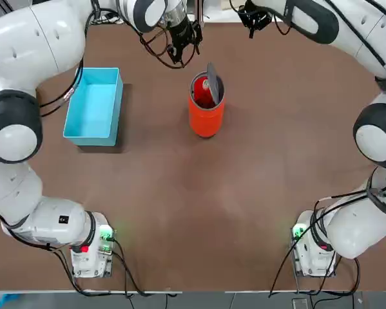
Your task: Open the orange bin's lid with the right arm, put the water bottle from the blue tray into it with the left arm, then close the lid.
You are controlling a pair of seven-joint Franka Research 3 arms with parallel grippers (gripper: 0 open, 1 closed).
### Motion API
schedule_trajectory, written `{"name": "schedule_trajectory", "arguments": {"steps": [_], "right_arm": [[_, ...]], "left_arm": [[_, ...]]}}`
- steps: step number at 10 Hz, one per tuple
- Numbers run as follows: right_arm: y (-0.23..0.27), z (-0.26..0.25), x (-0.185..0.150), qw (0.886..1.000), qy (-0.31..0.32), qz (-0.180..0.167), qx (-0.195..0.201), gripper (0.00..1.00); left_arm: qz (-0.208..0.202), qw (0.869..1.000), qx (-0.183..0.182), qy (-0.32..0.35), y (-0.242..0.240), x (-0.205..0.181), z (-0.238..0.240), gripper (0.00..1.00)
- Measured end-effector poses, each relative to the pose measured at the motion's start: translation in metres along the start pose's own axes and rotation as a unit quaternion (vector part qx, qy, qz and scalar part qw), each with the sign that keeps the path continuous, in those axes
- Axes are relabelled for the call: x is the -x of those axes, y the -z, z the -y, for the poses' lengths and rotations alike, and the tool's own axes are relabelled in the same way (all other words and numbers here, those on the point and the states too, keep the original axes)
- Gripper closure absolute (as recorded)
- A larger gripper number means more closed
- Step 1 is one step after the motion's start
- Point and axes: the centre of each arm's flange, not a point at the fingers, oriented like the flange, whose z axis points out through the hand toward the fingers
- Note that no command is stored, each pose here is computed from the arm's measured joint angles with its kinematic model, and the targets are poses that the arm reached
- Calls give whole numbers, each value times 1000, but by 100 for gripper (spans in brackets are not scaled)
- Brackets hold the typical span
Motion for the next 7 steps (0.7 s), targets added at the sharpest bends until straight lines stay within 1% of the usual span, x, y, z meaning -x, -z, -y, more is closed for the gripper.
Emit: {"name": "schedule_trajectory", "arguments": {"steps": [1,2,4,7], "right_arm": [[0,1,1,1000,1,0,0,98],[0,3,3,1000,4,0,-2,98],[1,16,17,1000,16,2,-12,98],[4,53,56,999,16,-9,-35,98]], "left_arm": [[-9,1000,0,3,3,-9,2,7],[-23,1000,-4,10,7,-27,8,2],[-36,999,-29,8,22,-74,34,0],[-53,996,-65,1,75,-153,97,0]]}}
